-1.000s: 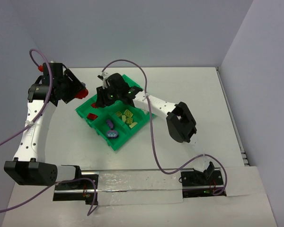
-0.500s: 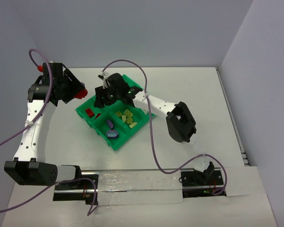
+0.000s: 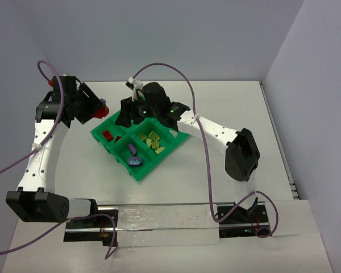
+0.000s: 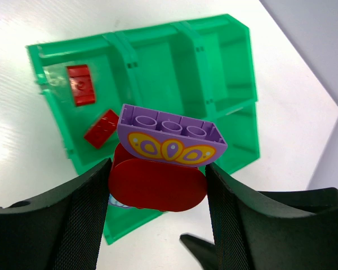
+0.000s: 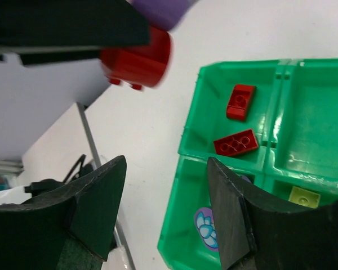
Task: Sort the legos into containers by color
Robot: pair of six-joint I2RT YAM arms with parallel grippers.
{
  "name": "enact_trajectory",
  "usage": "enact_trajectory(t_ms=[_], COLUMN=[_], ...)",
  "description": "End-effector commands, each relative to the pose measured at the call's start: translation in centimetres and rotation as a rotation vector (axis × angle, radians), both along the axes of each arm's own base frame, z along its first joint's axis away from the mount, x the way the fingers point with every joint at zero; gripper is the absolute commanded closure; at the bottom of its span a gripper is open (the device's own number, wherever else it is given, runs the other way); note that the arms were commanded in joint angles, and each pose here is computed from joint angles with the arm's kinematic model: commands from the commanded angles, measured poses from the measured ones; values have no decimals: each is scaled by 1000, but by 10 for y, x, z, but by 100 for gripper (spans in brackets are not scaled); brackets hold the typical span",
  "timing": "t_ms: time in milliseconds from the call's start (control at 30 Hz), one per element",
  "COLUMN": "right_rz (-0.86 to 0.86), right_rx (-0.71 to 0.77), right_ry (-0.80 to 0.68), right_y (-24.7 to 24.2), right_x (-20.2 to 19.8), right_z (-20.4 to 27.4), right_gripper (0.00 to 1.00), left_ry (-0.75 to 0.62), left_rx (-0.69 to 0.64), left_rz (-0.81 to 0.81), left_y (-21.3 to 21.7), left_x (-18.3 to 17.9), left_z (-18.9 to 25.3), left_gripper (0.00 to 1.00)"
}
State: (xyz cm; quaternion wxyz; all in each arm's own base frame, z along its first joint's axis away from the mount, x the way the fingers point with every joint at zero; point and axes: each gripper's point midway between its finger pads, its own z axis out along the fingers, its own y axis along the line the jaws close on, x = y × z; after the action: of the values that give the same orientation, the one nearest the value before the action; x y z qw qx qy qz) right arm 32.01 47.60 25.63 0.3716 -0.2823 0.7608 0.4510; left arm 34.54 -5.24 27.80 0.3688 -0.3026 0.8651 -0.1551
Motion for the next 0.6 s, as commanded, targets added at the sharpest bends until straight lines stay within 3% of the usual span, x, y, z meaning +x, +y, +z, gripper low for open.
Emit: enact_trajectory(t_ms=[0, 233, 567], right_rz=[44, -56, -128], right_rx=[136, 269, 324], right_ry=[-30, 42, 136], right_y=[6, 7, 16], right_x=[-11, 0, 17], right_z=[52, 75, 76], right_gripper=[33, 31, 30], left_ry=[-86, -146, -160], left_rx=[-106, -208, -207], left_rz=[-52, -91, -90], left_y=[-18, -36, -35], left_x=[12, 17, 16], left_z=[14, 26, 31], left_gripper=[56, 55, 55])
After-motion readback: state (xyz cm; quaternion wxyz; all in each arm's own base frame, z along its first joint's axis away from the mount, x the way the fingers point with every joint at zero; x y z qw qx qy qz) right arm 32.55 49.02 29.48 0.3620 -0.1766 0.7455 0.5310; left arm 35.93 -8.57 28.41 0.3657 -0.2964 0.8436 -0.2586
